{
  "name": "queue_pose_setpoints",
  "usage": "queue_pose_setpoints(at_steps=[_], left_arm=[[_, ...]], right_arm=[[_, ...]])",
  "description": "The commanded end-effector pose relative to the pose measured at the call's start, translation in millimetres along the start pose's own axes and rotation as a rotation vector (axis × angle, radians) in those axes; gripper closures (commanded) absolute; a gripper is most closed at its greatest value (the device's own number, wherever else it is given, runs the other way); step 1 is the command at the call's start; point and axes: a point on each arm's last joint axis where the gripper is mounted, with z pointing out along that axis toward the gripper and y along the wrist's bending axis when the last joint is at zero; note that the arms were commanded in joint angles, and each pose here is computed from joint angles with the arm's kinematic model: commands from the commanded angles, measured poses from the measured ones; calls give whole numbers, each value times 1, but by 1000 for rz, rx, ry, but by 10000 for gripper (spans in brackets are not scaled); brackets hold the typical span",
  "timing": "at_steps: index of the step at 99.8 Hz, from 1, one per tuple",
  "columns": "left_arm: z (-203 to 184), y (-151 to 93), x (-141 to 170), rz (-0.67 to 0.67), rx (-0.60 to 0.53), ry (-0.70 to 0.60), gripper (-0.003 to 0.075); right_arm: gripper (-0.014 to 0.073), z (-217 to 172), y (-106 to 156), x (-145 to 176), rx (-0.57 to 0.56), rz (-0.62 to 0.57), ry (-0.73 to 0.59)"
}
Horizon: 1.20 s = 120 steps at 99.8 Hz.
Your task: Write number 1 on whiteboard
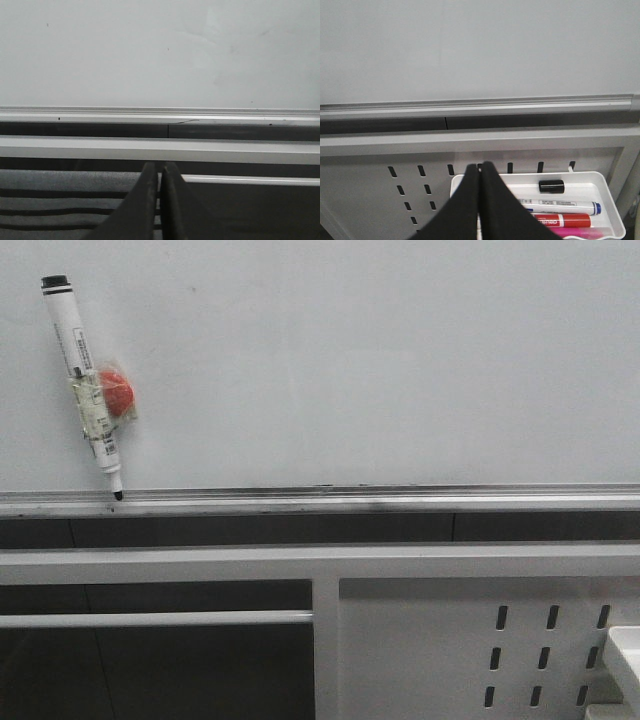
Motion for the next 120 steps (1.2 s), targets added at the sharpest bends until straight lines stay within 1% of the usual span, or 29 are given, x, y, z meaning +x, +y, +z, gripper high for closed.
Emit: queue_pose_setpoints(at_steps=[1, 10, 22, 35, 42, 65, 72, 78, 83, 90, 100, 105, 112, 114, 116, 120], left_arm=[[2, 0, 5, -12, 2, -43, 740], [2, 0, 5, -12, 2, -45, 740], [2, 0, 1, -17, 5, -91, 740], [0, -1, -10, -23, 9, -205, 740], [0, -1, -13, -23, 10, -238, 740], [0, -1, -13, -23, 10, -237, 740], [0, -1, -13, -23, 10, -237, 740], [0, -1, -13, -21, 9, -237, 740], [-1, -1, -13, -21, 9, -244, 740], [-1, -1, -16, -21, 10, -271, 740], [-3, -1, -21, -7, 9, -331, 740], [-4, -1, -25, -7, 10, -375, 740], [-6, -1, -29, -9, 12, -425, 740], [-6, -1, -30, -34, 15, -430, 740], [-7, -1, -31, -47, 18, -433, 740], [-8, 0, -33, -124, 28, -438, 740]], right_arm=[[665, 0, -1, 2, 6, 2, -32], [665, 0, -1, 2, 6, 2, -32], [665, 0, -1, 2, 6, 2, -32], [665, 0, -1, 2, 6, 2, -32], [665, 0, -1, 2, 6, 2, -32], [665, 0, -1, 1, 7, 2, -43], [665, -1, -1, -6, 10, 9, -119], [665, -2, -1, -16, 14, 25, -227], [665, -3, -2, -21, 18, 25, -280], [665, -4, -2, -22, 19, 25, -302], [665, -4, -2, -23, 20, 25, -314], [665, -6, -3, -28, 24, 27, -369], [665, -11, -4, -38, 31, 43, -490], [665, -13, -4, -42, 33, 60, -544], [665, -14, -5, -44, 31, 83, -568], [665, -18, -6, -51, 13, 190, -631]])
